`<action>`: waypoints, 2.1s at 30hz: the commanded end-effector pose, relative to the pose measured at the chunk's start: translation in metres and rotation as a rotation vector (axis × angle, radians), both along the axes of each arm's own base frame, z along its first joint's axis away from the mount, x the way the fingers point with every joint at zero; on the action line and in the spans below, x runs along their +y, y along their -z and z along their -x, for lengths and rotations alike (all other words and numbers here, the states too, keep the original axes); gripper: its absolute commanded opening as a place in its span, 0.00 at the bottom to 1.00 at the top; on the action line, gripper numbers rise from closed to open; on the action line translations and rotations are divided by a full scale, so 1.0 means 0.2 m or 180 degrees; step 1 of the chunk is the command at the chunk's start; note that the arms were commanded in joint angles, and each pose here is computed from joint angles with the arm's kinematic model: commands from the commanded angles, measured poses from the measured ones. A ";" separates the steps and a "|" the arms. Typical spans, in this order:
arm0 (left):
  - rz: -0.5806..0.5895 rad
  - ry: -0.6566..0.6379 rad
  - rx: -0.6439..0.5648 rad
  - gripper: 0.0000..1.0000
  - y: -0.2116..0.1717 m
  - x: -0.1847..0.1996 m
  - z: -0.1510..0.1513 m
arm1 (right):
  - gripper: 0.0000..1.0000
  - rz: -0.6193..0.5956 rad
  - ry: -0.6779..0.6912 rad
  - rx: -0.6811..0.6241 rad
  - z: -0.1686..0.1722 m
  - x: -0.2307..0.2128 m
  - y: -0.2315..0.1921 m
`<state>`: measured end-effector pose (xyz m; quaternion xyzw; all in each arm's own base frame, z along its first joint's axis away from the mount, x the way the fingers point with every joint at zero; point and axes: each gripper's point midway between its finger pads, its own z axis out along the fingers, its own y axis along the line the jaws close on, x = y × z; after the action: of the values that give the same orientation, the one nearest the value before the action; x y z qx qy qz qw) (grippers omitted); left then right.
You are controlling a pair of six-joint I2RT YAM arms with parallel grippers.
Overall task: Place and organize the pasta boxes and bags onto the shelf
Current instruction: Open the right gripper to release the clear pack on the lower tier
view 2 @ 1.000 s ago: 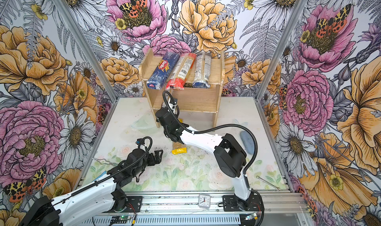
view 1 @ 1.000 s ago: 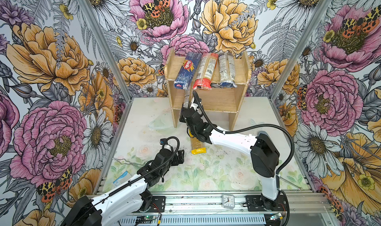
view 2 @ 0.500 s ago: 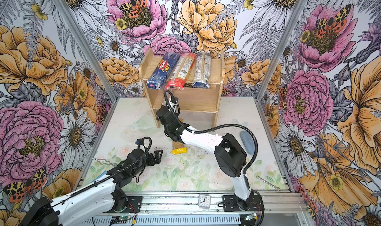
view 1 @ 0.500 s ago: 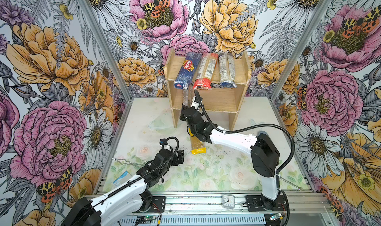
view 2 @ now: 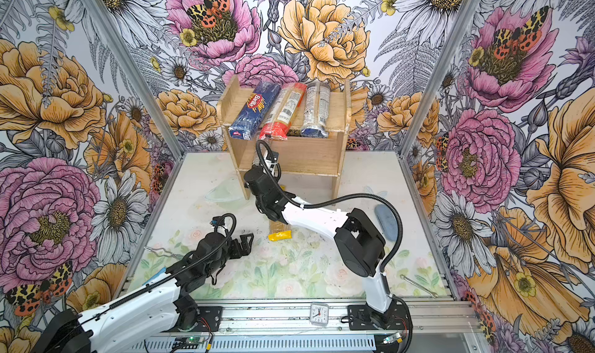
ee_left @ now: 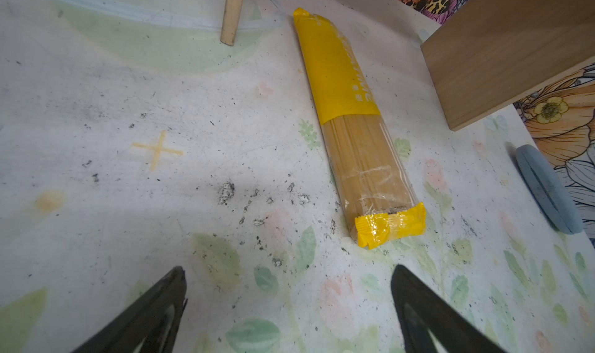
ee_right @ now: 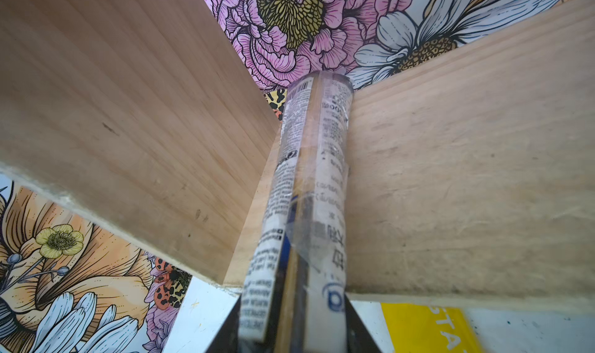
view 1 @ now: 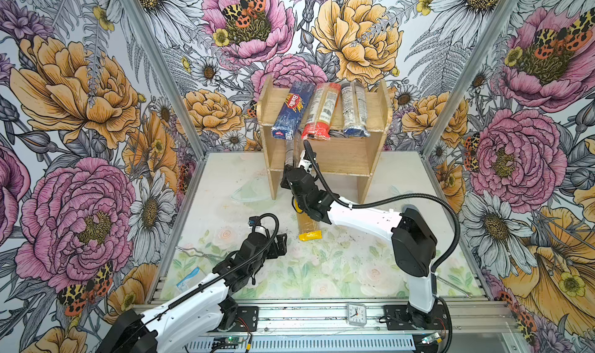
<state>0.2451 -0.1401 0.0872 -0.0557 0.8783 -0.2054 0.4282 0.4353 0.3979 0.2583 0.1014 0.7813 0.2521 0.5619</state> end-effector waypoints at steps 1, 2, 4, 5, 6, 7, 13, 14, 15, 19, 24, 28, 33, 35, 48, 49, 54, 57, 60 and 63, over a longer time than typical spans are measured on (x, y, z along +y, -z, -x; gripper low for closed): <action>-0.0019 0.0016 0.0028 0.99 0.03 0.01 0.02 | 0.38 -0.0288 0.0064 -0.0255 -0.03 0.00 -0.16; -0.0018 0.0016 0.0028 0.99 0.03 0.01 0.02 | 0.38 -0.0286 0.0061 -0.0253 -0.03 0.00 -0.16; -0.0015 0.0016 0.0023 0.99 0.02 0.01 0.01 | 0.39 -0.0284 0.0050 -0.0252 -0.03 0.00 -0.16; -0.0015 0.0014 0.0025 0.99 0.02 0.01 0.02 | 0.39 -0.0279 0.0039 -0.0246 -0.03 0.01 -0.15; -0.0009 0.0013 0.0025 0.99 0.02 0.01 0.02 | 0.39 -0.0279 0.0036 -0.0248 -0.03 0.01 -0.16; -0.0009 0.0012 0.0026 0.99 0.02 0.01 0.02 | 0.39 -0.0283 0.0029 -0.0245 -0.03 0.01 -0.15; -0.0013 0.0014 0.0028 0.99 0.03 0.01 0.02 | 0.40 -0.0270 -0.0022 -0.0241 -0.02 0.03 -0.15; -0.0013 0.0012 0.0030 0.99 0.03 0.02 0.02 | 0.40 -0.0269 -0.0020 -0.0238 -0.02 0.03 -0.15; -0.0012 0.0011 0.0028 0.99 0.03 0.02 0.02 | 0.40 -0.0270 -0.0020 -0.0241 -0.02 0.03 -0.15; -0.0013 0.0006 0.0033 0.99 0.03 0.02 0.02 | 0.41 -0.0262 -0.0039 -0.0244 -0.02 0.04 -0.15; -0.0009 0.0008 0.0023 0.99 0.02 0.02 0.02 | 0.46 -0.0234 -0.0065 -0.0256 -0.01 0.05 -0.15; -0.0006 0.0008 0.0025 0.99 0.02 0.02 0.02 | 0.47 -0.0226 -0.0056 -0.0256 -0.01 0.05 -0.15; -0.0005 0.0007 0.0020 0.99 0.02 0.02 0.02 | 0.48 -0.0224 -0.0072 -0.0257 0.00 0.05 -0.15; -0.0001 0.0006 0.0017 0.99 0.02 0.02 0.02 | 0.48 -0.0205 -0.0085 -0.0260 0.00 0.06 -0.15; 0.0008 0.0005 0.0008 0.99 0.02 0.02 0.02 | 0.58 -0.0074 -0.0113 -0.0253 0.04 0.01 -0.13; 0.0005 0.0005 0.0010 0.99 0.02 0.02 0.02 | 0.59 -0.0073 -0.0117 -0.0251 0.05 0.01 -0.13; 0.0011 -0.0001 0.0004 0.99 0.02 0.02 0.02 | 0.61 0.0028 -0.0115 -0.0269 0.08 -0.04 -0.14; 0.0013 -0.0001 0.0001 0.99 0.02 0.02 0.02 | 0.62 0.0074 -0.0176 -0.0285 0.10 -0.05 -0.15; 0.0010 0.0002 0.0004 0.99 0.02 0.02 0.02 | 0.62 0.0103 -0.0219 -0.0286 0.12 -0.07 -0.15; 0.0011 -0.0001 0.0004 0.99 0.02 0.02 0.02 | 0.62 0.0159 -0.0292 -0.0314 0.15 -0.09 -0.17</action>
<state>0.2421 -0.1374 0.0855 -0.0559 0.8786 -0.2048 0.4278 0.4152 0.3834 0.2686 0.0547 0.7751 0.2497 0.5778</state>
